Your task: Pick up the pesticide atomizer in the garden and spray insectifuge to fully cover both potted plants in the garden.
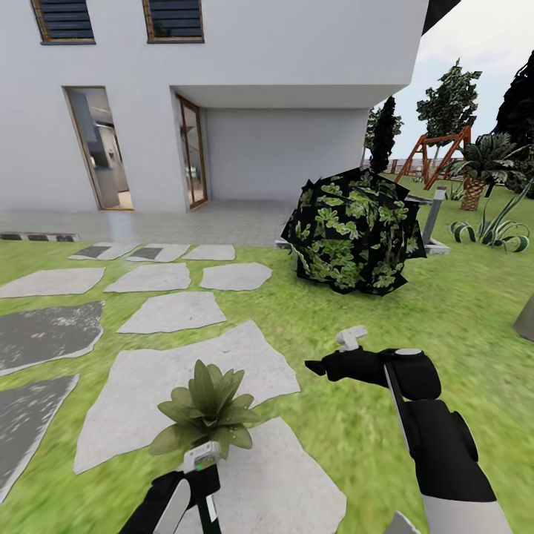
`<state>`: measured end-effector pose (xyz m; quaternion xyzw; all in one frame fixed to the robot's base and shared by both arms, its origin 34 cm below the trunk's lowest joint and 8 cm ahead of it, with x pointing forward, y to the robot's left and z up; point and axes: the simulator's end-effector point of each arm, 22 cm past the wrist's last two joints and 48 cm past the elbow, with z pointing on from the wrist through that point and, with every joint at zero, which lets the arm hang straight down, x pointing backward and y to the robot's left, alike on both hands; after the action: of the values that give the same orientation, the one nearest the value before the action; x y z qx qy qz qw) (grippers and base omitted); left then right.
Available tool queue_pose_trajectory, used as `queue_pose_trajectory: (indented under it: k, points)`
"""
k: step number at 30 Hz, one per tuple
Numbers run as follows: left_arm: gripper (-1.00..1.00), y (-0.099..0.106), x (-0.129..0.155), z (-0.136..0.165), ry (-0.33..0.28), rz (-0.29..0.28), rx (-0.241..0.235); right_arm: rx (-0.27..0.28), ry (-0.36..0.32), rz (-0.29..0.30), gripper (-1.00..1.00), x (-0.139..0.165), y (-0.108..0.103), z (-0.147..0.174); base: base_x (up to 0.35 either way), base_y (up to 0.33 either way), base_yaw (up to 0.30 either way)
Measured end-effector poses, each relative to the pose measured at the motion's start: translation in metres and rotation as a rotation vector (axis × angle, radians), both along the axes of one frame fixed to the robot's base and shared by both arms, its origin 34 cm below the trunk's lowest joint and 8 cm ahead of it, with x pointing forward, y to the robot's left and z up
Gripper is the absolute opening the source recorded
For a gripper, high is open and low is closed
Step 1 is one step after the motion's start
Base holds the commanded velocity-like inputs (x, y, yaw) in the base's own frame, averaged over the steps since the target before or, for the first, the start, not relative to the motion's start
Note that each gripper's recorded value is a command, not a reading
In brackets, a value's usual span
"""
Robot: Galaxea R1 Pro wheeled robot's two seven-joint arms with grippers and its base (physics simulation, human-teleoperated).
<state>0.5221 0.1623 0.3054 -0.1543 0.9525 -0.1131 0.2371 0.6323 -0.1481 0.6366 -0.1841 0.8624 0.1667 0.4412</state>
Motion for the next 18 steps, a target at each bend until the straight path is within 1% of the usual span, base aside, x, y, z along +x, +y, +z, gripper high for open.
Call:
queue_pose_trajectory:
  k: [1, 4, 6, 9, 10, 11, 12, 14, 17, 18]
  points:
    - [-1.00, 0.003, 0.001, 0.000, 0.001, 0.017, -0.007, -0.001, 0.000, 0.001, 1.00, 0.000, 0.000, 0.000, -0.087, 0.000, 0.000]
    - [-1.00, 0.005, 0.001, -0.001, 0.003, 0.025, -0.010, -0.001, 0.000, 0.002, 1.00, 0.000, 0.001, -0.001, -0.202, 0.000, 0.000]
    - [-1.00, 0.004, 0.002, 0.001, -0.001, 0.027, -0.013, -0.001, -0.001, 0.003, 1.00, 0.000, 0.001, 0.000, -0.094, 0.000, 0.000]
    - [-1.00, -0.003, 0.019, 0.024, -0.050, 0.017, -0.032, -0.001, -0.001, 0.003, 1.00, 0.000, 0.001, 0.000, -0.029, 0.000, 0.000]
    - [-1.00, -0.005, 0.022, 0.029, -0.055, 0.010, -0.036, -0.001, -0.001, 0.003, 1.00, 0.000, 0.001, 0.000, -0.013, 0.000, 0.000]
    - [-1.00, -0.011, 0.025, 0.038, -0.058, -0.006, -0.047, -0.001, -0.001, 0.003, 1.00, 0.000, 0.001, 0.000, -0.007, 0.000, 0.000]
    - [-1.00, -0.023, 0.029, 0.052, -0.065, -0.028, -0.067, 0.000, 0.000, 0.003, 1.00, 0.000, 0.001, 0.000, -0.004, 0.000, 0.000]
    - [-1.00, -0.030, 0.032, 0.061, -0.069, -0.040, -0.060, 0.001, 0.000, 0.003, 1.00, 0.000, 0.002, 0.000, -0.003, 0.000, 0.000]
    - [-1.00, -0.042, 0.032, 0.068, -0.067, -0.073, -0.023, 0.002, 0.000, 0.004, 1.00, 0.000, 0.002, 0.001, 0.000, 0.000, 0.000]
    - [-1.00, -0.043, 0.031, 0.069, -0.067, -0.078, -0.017, 0.002, -0.001, 0.004, 1.00, 0.000, 0.003, 0.001, 0.000, 0.000, 0.000]
